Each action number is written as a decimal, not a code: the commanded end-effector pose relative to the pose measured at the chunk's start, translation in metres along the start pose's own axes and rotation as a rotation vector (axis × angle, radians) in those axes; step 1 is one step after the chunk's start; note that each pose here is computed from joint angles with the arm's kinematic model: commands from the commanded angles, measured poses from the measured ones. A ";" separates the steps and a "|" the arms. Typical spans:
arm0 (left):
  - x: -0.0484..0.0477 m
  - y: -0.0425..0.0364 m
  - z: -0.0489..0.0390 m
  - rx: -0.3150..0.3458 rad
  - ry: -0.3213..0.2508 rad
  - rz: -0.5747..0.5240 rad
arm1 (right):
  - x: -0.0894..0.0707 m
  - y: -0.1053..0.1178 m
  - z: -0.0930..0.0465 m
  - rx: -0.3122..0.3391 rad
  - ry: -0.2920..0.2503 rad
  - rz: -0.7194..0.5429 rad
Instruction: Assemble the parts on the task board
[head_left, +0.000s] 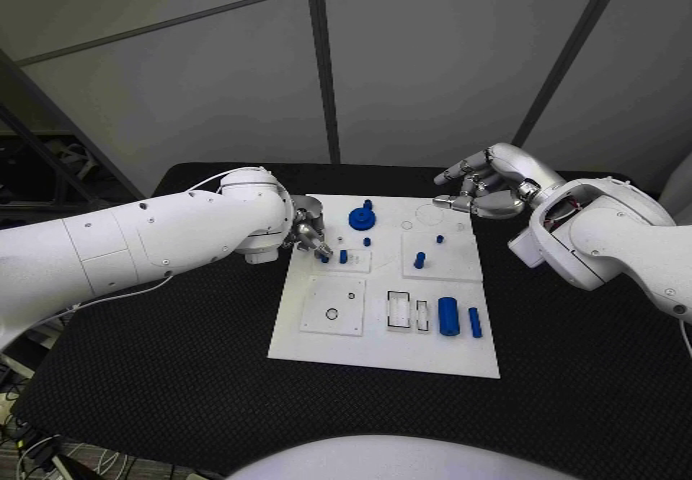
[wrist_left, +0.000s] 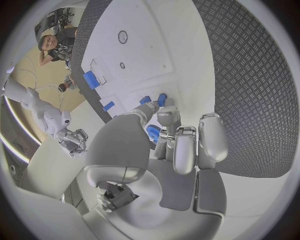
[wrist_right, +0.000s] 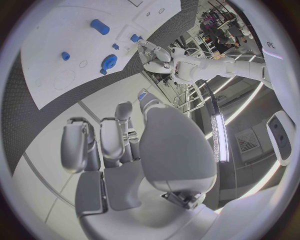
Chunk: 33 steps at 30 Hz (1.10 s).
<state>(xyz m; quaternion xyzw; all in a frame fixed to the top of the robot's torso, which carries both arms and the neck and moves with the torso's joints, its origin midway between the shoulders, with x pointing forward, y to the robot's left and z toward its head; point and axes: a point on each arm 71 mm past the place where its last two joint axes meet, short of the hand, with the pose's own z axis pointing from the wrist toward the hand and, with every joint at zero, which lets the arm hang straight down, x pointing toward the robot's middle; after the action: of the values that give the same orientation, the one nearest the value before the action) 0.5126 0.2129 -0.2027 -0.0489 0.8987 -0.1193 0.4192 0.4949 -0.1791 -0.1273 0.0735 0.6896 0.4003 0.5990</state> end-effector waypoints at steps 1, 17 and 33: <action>0.0047 0.0004 0.0022 -0.006 0.023 -0.020 | -0.001 0.002 0.000 -0.008 -0.004 -0.002; 0.0033 0.0048 0.0048 -0.028 0.021 -0.034 | -0.002 0.001 -0.001 -0.007 -0.004 -0.002; -0.0003 0.0110 0.0041 -0.048 -0.018 -0.060 | -0.002 0.001 -0.001 -0.006 -0.007 -0.003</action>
<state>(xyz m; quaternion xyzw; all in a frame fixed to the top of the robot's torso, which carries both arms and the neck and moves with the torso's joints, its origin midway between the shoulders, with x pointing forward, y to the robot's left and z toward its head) 0.5158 0.2217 -0.2082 -0.0768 0.8991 -0.1129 0.4159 0.4944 -0.1814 -0.1271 0.0743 0.6897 0.3989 0.5997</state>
